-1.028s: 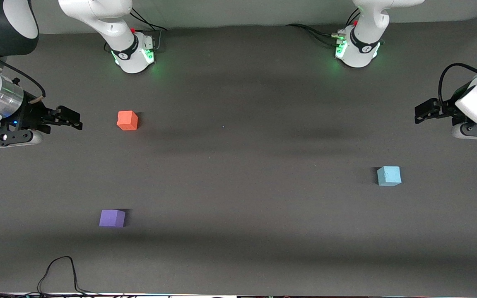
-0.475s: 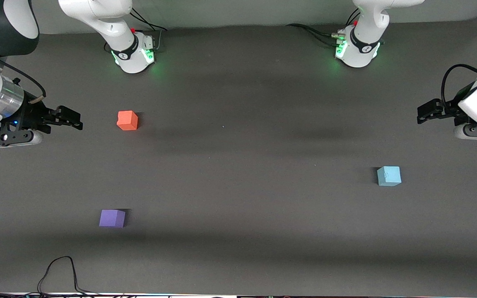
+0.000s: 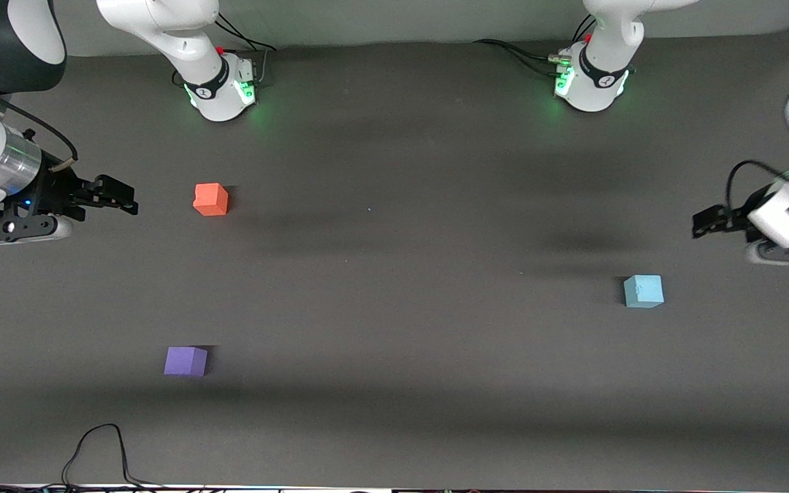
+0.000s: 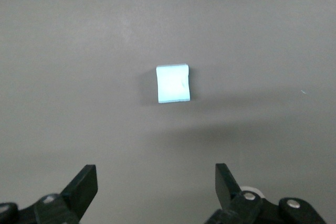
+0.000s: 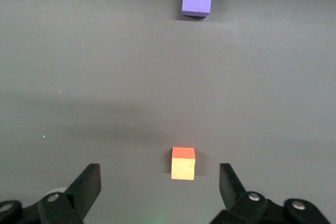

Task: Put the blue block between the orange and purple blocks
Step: 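Move the left gripper toward the light blue block, then lower the left gripper and grasp the light blue block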

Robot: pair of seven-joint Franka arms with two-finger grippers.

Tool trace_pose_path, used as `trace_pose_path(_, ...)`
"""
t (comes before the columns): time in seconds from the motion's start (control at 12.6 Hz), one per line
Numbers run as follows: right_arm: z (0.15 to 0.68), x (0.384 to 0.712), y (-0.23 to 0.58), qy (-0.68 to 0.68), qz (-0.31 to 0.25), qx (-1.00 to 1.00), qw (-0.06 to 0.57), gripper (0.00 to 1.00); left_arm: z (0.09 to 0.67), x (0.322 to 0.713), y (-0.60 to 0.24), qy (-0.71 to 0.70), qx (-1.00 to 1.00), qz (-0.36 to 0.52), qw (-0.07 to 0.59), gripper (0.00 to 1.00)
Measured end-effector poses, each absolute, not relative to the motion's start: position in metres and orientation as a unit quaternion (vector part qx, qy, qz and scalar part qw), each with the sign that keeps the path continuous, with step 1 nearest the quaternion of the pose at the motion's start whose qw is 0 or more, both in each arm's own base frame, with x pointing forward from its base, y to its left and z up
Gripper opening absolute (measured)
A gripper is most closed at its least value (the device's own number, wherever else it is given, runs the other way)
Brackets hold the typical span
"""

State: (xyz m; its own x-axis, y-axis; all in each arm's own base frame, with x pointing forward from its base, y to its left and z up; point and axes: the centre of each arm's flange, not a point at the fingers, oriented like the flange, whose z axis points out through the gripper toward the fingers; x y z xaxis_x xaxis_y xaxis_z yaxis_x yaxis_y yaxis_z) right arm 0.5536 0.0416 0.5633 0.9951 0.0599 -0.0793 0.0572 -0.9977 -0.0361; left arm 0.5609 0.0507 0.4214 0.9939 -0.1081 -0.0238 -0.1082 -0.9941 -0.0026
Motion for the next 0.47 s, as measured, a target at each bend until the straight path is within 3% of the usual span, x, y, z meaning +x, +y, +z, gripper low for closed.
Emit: trace_pose_path(0.47, 0.562, 0.553, 0.042, -0.03, 0.042, -0.999, 0.017, 1.0, 0.265, 0.574, 0.046, 0.06, -0.998, -0.02, 0.003, 1.0)
